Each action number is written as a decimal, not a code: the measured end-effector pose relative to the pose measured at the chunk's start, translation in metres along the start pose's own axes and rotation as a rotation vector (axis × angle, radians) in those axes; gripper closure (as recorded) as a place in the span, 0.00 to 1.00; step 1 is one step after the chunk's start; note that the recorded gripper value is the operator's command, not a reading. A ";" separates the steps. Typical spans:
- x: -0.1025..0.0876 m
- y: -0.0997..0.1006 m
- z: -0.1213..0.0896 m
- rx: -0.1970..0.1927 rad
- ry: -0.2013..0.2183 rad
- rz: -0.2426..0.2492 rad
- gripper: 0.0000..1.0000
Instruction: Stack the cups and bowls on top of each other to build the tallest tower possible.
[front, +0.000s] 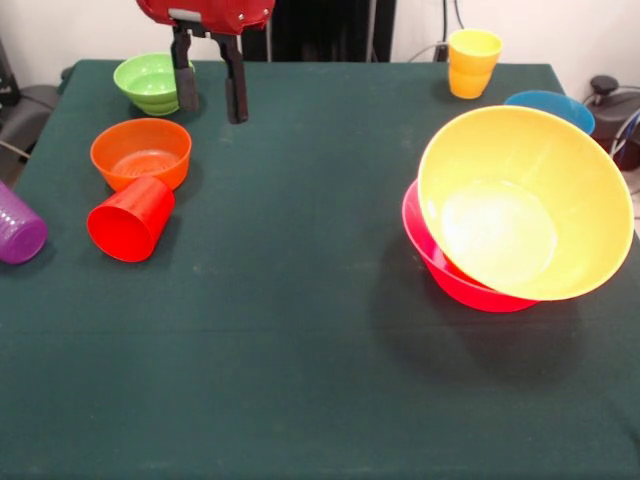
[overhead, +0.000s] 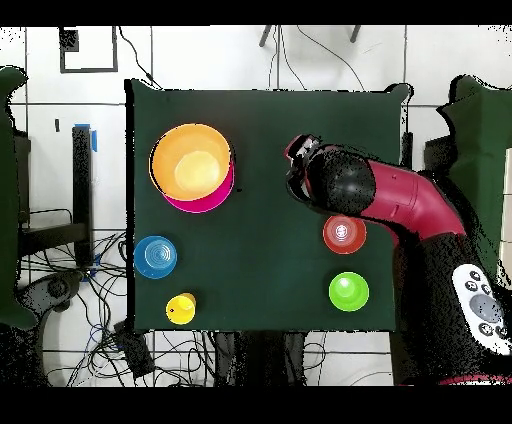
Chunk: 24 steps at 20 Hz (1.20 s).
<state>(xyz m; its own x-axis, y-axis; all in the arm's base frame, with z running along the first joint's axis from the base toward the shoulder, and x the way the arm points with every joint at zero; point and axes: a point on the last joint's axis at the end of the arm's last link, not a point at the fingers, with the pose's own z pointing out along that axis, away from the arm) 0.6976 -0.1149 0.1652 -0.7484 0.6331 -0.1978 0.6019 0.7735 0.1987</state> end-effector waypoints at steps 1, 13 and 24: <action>0.000 -0.001 0.000 0.003 -0.001 0.001 0.00; -0.024 -0.043 -0.010 0.035 -0.063 0.056 0.00; -0.041 -0.084 0.017 0.010 -0.164 0.111 0.00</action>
<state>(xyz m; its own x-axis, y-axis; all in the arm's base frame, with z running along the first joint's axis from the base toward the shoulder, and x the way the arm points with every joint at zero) 0.6825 -0.2054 0.1400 -0.6224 0.7102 -0.3289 0.6816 0.6984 0.2182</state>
